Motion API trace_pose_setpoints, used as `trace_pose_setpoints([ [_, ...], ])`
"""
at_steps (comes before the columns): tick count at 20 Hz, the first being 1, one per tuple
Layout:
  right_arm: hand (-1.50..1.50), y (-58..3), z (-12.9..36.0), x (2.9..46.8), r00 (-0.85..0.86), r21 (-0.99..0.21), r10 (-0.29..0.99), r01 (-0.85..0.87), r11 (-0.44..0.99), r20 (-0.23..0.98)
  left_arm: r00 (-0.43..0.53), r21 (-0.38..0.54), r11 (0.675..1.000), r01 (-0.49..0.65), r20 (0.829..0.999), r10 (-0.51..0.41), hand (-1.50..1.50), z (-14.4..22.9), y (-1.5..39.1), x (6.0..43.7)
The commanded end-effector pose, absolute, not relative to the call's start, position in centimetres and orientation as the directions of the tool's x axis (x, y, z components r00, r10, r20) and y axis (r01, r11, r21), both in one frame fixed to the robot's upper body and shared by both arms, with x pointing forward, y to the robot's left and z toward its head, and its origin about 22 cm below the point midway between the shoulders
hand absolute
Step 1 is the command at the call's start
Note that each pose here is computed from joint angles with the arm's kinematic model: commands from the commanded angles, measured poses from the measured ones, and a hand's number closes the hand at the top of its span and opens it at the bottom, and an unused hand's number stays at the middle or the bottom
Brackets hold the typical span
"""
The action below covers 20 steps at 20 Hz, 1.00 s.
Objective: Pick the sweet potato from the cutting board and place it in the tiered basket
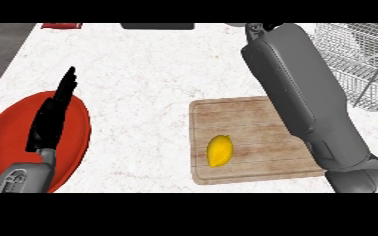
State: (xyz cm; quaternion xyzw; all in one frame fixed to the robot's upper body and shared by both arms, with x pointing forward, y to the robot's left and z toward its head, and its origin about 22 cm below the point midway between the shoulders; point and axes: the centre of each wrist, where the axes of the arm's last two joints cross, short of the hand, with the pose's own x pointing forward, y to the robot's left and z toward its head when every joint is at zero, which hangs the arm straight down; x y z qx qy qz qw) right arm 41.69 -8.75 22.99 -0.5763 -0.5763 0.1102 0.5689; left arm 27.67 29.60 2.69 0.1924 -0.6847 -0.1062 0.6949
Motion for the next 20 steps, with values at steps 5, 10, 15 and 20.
trace_pose_setpoints([
  [5, 1.5, -13.4, 28.9, 42.0, 0.376, -0.799, 0.757, 0.517, 0.308, 0.535, 0.033, 0.415, 0.902, -0.12, 0.91, -0.414, 0.0, 2.9, 29.5, 27.5],
  [10, 1.5, -18.0, 28.4, 43.9, 0.396, -0.84, 0.793, 0.482, 0.25, 0.463, 0.032, 0.409, 0.906, -0.112, 0.913, -0.408, 0.0, 4.1, 30.7, 28.5],
  [15, 1.5, -21.2, 25.4, 44.5, 0.454, -0.876, 0.818, 0.467, 0.12, 0.354, 0.051, 0.386, 0.916, -0.108, 0.923, -0.382, 0.0, 1.4, 27.9, 28.3],
  [20, 1.5, -26.6, 26.4, 45.1, 0.613, -0.921, 0.779, 0.367, -0.133, 0.132, 0.021, 0.41, 0.905, -0.115, 0.912, -0.41, 0.0, 3.9, 30.3, 28.2],
])
